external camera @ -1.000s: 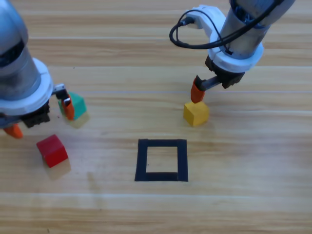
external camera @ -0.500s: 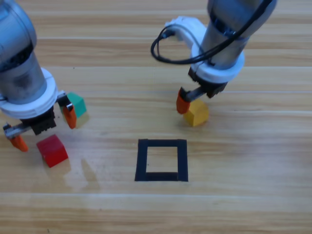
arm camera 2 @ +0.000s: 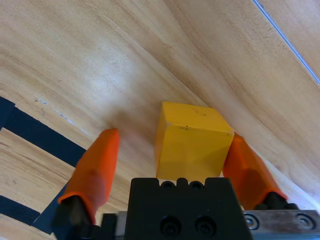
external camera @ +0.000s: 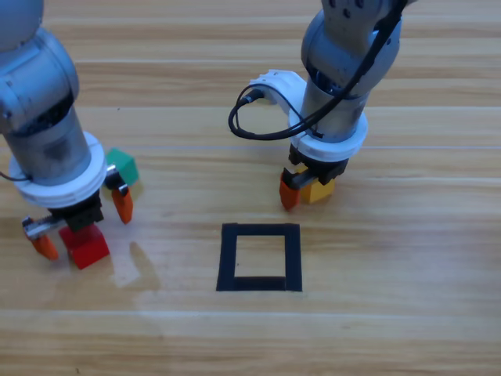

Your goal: Stack the blocks in the rectangular block: red at the bottom, yellow in the middle, green on top

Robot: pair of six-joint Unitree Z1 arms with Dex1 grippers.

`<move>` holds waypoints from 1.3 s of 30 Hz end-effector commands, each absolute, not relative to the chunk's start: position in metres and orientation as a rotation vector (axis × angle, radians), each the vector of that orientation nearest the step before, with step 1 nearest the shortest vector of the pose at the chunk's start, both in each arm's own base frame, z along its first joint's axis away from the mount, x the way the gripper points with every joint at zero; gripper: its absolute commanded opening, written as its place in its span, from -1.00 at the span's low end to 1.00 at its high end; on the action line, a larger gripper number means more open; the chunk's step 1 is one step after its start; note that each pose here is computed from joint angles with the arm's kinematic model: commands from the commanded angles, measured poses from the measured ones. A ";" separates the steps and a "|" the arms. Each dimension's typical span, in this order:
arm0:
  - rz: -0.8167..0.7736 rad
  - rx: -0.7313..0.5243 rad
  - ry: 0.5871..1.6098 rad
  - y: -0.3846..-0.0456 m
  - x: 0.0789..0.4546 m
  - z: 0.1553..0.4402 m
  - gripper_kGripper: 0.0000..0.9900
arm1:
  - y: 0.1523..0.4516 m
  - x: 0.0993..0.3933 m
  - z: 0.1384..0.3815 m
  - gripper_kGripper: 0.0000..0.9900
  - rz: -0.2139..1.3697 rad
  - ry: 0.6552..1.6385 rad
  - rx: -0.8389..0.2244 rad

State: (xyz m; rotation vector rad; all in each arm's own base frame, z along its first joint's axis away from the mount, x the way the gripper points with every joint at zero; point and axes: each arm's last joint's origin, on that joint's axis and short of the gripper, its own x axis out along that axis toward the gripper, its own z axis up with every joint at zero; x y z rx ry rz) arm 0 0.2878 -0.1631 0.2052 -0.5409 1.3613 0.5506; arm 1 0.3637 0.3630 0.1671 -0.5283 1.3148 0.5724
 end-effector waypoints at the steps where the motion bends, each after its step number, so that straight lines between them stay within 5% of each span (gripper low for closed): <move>1: 0.597 -0.542 1.401 -0.157 0.293 0.179 0.96 | 0.350 0.379 0.131 0.33 0.529 1.415 -0.531; 4: 0.599 -0.547 1.402 -0.154 0.292 0.175 0.94 | 0.346 0.378 0.140 -0.66 0.534 1.411 -0.523; 5: 0.601 -0.550 1.400 -0.152 0.292 0.174 0.93 | 0.345 0.377 0.146 -0.90 0.531 1.404 -0.522; 6: 0.600 -0.551 1.402 -0.152 0.292 0.173 0.92 | 0.343 0.375 0.151 -0.94 0.523 1.399 -0.523; 15: 0.605 -0.561 1.402 -0.141 0.292 0.164 0.65 | 0.308 0.343 0.249 -0.95 0.462 1.305 -0.453; 21: 0.583 -0.540 1.411 -0.141 0.292 0.163 -0.04 | 0.275 0.321 0.297 -0.95 0.450 1.265 -0.348; 28: 0.474 -0.440 1.397 -0.154 0.296 0.185 -0.85 | 0.258 0.309 0.308 -0.95 0.446 1.288 -0.275; 33: 0.204 -0.274 1.304 -0.196 0.296 0.230 -0.87 | 0.257 0.308 0.307 -0.95 0.438 1.300 -0.263; 39: -0.093 -0.051 1.303 -0.248 0.282 0.237 -0.92 | 0.256 0.308 0.304 -0.95 0.426 1.311 -0.257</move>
